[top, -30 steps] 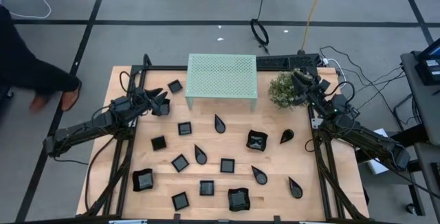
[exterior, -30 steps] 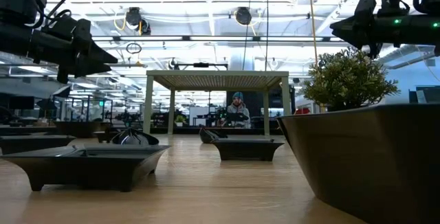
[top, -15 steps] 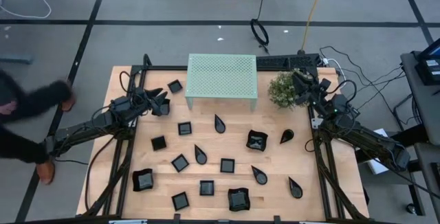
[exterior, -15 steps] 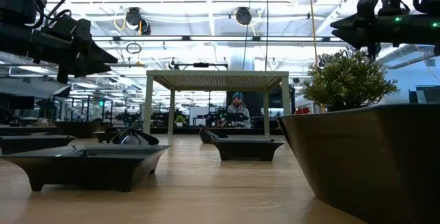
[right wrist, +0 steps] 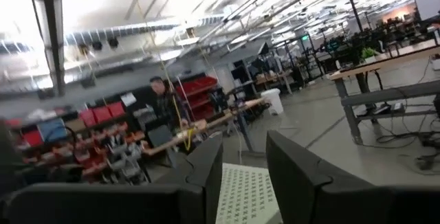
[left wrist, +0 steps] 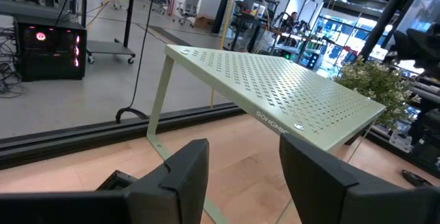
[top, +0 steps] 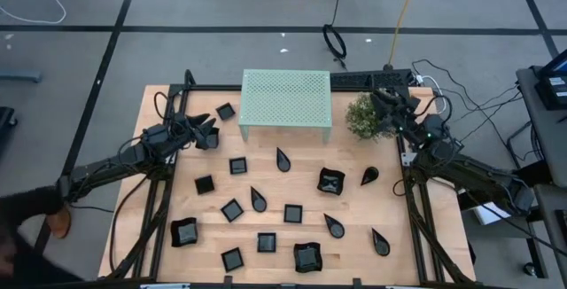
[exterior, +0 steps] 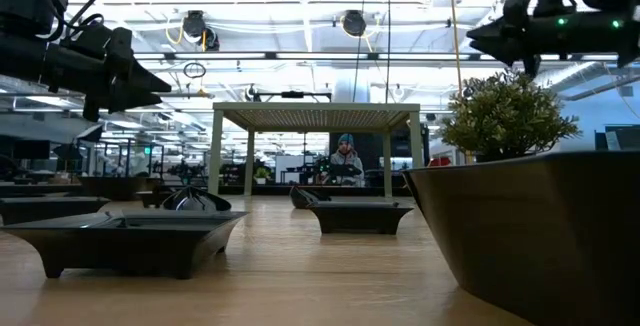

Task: Pick & Place Mini shaped plates
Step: Put the black distorted square plate on the shelf

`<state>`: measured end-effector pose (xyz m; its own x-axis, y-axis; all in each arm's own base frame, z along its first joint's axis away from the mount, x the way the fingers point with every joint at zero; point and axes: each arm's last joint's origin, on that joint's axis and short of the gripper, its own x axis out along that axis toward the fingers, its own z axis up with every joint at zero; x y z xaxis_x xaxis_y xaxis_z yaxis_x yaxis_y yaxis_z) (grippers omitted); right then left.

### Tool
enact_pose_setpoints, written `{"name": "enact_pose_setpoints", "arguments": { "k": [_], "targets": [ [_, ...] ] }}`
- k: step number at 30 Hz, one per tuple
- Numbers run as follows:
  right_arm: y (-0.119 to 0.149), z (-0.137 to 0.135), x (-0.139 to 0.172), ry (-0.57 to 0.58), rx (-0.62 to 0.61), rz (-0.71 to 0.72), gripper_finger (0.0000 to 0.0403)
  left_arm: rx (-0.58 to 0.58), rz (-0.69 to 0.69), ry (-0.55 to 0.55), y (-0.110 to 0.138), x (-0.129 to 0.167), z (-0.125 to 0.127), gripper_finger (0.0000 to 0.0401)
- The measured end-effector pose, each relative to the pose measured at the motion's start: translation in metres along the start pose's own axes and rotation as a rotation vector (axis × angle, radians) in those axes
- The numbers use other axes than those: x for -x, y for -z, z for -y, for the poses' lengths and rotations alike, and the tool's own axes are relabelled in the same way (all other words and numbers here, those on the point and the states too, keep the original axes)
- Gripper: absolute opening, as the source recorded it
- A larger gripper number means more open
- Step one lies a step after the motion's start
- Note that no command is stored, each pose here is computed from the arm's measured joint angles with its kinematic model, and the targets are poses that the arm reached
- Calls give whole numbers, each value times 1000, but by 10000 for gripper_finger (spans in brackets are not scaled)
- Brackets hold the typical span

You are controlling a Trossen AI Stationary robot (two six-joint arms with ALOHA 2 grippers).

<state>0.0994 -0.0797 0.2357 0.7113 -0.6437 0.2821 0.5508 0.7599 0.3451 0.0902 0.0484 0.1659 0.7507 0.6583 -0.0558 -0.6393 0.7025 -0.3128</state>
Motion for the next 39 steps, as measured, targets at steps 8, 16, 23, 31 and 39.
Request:
{"name": "enact_pose_setpoints", "arguments": {
  "k": [8, 16, 23, 31, 39],
  "targets": [
    [-43, -20, -31, -4, 141, -219, 100, 0, 1, 0, 0, 0, 0, 182],
    [-52, -44, -54, -67, 192, -602, 100, 0, 0, 0, 0, 0, 0, 182],
    [-32, -69, -67, -209, 148, -728, 100, 0, 1, 0, 0, 0, 0, 182],
    [-30, -73, -71, -219, 140, -743, 100, 0, 0, 0, 0, 0, 0, 182],
    [-21, -91, -67, -301, 128, -792, 100, 0, 0, 0, 0, 0, 0, 182]
  ]
}}
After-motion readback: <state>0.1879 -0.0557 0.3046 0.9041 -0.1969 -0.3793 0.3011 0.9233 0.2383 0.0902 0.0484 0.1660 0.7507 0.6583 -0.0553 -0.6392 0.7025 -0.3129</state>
